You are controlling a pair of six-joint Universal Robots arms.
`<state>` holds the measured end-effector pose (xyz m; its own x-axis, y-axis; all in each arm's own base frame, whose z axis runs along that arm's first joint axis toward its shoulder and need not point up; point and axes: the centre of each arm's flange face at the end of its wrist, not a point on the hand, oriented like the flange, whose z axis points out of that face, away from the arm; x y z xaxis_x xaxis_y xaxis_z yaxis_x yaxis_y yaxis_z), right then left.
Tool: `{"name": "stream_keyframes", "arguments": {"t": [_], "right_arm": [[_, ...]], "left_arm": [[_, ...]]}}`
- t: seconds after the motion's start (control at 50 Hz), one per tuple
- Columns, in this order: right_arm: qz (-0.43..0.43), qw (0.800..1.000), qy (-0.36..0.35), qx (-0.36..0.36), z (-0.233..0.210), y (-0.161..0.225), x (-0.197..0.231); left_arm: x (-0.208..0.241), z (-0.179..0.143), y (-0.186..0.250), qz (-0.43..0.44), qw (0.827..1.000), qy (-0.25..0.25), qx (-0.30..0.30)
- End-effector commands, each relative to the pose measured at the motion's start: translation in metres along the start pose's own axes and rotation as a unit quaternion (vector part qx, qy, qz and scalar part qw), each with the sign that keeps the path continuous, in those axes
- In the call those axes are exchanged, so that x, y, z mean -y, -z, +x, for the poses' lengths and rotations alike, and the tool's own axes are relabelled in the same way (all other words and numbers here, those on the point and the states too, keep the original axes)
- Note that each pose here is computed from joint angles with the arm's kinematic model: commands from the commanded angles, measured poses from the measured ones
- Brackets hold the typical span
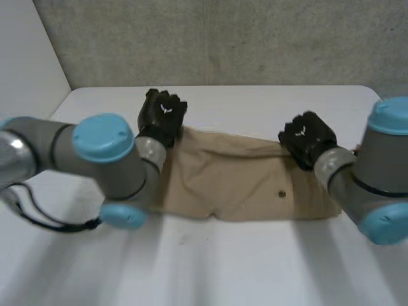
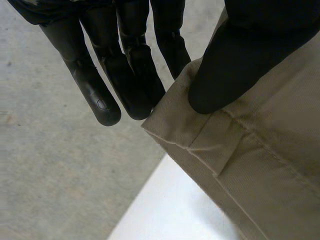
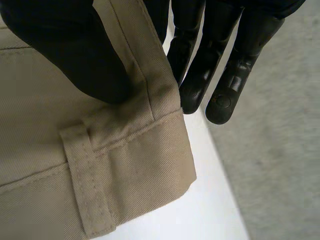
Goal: Fold the shorts.
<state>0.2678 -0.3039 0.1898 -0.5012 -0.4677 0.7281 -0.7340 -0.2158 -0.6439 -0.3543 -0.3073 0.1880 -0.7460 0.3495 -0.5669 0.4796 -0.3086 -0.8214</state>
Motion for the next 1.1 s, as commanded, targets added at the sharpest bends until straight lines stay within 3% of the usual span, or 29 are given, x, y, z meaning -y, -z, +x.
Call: {"name": "stream_keyframes", "arguments": {"t": [0.02,0.28,0.36,0.46,0.58,0.7,0.84,1.1], "right_arm": [[0.025,0.999,0.016,-0.045,-0.011,-0.064,-0.020],[0.028,0.991,0.021,-0.132,0.002,-0.102,-0.018],[0.057,0.985,-0.028,-0.159,0.031,-0.086,0.006],[0.099,0.972,-0.127,-0.173,0.067,-0.043,0.039],[0.021,0.977,-0.165,-0.136,0.084,-0.002,0.027],[-0.090,0.977,-0.194,-0.022,0.059,0.031,0.002],[-0.142,0.962,-0.224,0.071,0.017,0.051,-0.037],[-0.053,0.977,-0.207,0.005,-0.013,0.022,-0.082]], "left_arm": [[-0.032,0.003,-0.068,0.024,0.998,-0.032,0.052],[-0.051,0.020,-0.086,0.035,0.997,-0.029,0.065],[-0.042,0.024,-0.072,0.016,0.998,-0.027,0.062],[-0.015,0.000,-0.043,-0.005,0.997,-0.009,0.074],[0.016,-0.027,0.010,-0.014,0.996,0.057,0.062],[0.029,-0.042,0.062,-0.021,0.986,0.158,0.054],[0.007,-0.037,0.096,-0.071,0.974,0.213,0.039],[-0.034,-0.035,0.098,-0.131,0.968,0.210,0.048]]}}
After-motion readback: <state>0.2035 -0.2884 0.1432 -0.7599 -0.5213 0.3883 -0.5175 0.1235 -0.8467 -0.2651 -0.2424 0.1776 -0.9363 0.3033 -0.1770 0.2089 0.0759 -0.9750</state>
